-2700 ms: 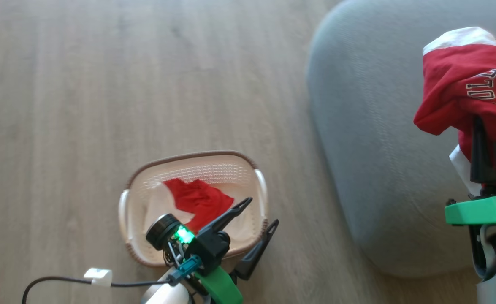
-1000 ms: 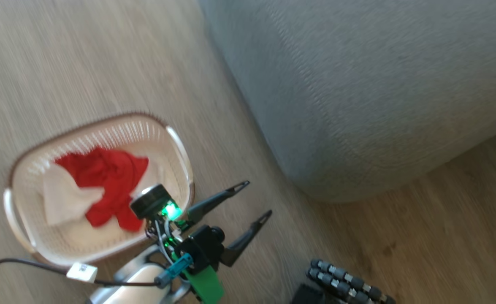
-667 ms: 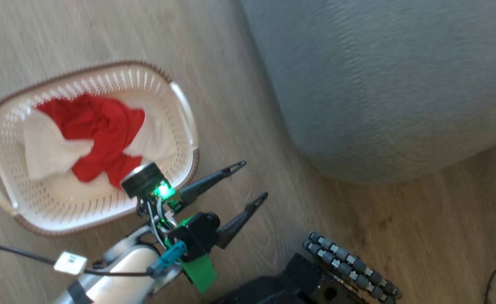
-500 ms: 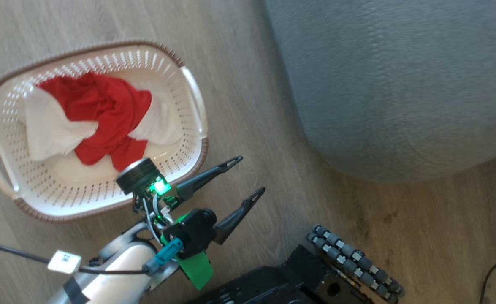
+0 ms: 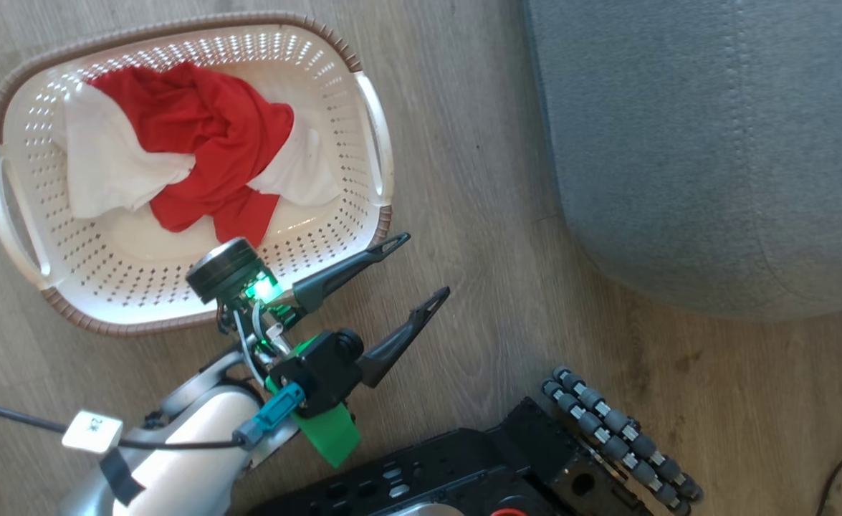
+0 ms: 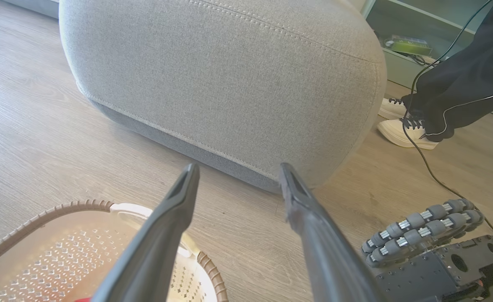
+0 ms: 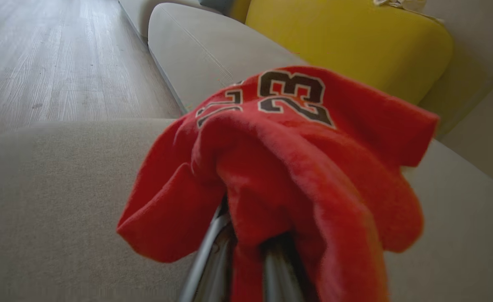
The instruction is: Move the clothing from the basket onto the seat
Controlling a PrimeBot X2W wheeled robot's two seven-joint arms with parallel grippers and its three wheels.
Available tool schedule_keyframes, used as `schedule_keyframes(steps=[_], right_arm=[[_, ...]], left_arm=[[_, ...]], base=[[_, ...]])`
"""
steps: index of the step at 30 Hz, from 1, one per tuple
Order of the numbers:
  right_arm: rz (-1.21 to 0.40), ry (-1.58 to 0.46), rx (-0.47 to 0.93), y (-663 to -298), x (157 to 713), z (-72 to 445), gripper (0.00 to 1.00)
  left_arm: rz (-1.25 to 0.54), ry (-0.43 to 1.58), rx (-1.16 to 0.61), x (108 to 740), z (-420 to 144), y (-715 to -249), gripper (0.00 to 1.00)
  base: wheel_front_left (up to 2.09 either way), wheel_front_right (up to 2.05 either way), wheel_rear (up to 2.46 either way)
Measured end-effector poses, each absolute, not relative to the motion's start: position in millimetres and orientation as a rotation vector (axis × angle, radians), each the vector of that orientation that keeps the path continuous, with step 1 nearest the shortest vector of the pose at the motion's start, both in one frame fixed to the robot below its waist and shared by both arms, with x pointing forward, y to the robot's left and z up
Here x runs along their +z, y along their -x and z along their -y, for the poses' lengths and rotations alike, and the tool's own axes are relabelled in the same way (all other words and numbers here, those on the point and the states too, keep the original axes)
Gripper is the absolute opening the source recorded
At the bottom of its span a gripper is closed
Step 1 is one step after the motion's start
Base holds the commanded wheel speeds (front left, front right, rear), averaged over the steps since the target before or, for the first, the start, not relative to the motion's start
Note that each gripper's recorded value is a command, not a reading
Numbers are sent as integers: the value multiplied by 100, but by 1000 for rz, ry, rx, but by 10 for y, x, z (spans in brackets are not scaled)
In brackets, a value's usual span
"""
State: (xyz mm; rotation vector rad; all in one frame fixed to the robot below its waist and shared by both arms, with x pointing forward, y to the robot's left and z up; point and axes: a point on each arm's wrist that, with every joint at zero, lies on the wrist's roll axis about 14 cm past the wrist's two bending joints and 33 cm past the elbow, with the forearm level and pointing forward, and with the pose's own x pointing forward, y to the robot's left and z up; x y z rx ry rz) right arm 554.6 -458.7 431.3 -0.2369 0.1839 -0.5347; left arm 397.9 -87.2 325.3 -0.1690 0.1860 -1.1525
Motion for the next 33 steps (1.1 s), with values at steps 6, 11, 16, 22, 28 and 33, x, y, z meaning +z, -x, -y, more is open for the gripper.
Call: schedule_keyframes(steps=[6, 11, 16, 22, 28, 33], right_arm=[[-294, 214, -497, -5634, 3977, 4478, 0], [-300, 203, -490, -5636, 3998, 4438, 100], [-250, 190, -499, -5618, 4257, 4445, 100], [-238, 235, -491, -5370, 4508, 4473, 100], [-147, 280, -431, -5291, 5000, 4316, 100], [-27, 302, -398, -5156, 5522, 4226, 100]], left_arm=[[-186, 163, -1133, 3227, 832, -4034, 100], [-163, 155, -1128, 3339, 847, -4065, 100], [-131, 131, -1126, 3525, 862, -4069, 100], [-57, 92, -1138, 3891, 929, -4020, 100], [22, 65, -1107, 4340, 980, -3991, 100], [50, 78, -1040, 4655, 911, -3886, 100]], base=[[0, 0, 0], [0, 0, 0], [0, 0, 0], [0, 0, 0], [0, 0, 0], [0, 0, 0]])
